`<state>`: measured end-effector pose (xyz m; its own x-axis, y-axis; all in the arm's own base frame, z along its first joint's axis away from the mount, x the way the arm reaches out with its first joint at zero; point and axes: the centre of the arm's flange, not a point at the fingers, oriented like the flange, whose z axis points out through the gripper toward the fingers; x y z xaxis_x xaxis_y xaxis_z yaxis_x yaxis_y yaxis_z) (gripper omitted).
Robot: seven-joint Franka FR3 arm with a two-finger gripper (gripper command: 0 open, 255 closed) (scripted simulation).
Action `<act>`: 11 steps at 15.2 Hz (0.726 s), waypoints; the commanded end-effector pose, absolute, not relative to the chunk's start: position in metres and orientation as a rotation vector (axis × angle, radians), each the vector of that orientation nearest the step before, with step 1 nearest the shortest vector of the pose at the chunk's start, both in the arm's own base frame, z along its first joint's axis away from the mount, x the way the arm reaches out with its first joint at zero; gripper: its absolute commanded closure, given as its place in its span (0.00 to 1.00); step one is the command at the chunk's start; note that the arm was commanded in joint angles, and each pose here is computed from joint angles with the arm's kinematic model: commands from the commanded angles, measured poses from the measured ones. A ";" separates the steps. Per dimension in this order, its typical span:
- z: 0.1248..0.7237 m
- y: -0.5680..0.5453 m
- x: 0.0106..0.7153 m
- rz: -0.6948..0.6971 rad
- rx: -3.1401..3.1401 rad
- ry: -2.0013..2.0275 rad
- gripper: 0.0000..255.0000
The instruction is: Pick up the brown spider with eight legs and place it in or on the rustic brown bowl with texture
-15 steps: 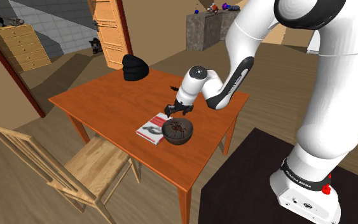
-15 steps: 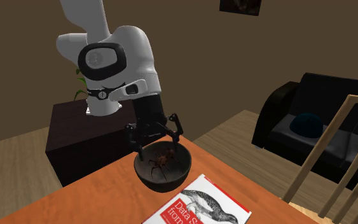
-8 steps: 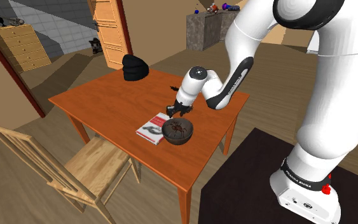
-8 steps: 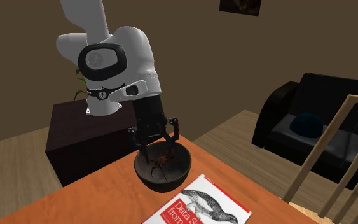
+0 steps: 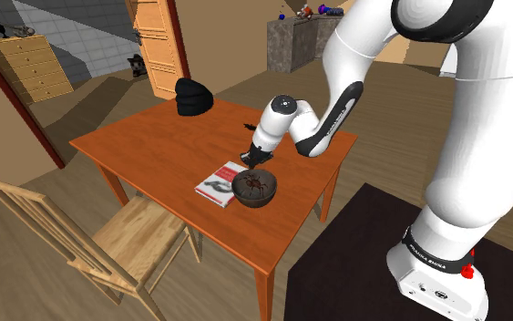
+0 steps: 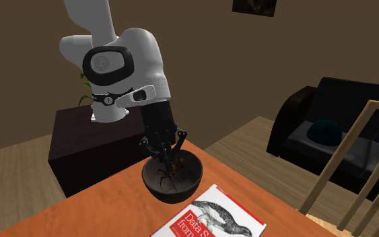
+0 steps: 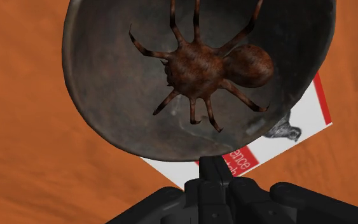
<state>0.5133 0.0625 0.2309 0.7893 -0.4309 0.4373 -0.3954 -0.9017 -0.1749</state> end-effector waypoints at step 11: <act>0.185 0.066 0.507 -0.479 -2.855 0.609 0.00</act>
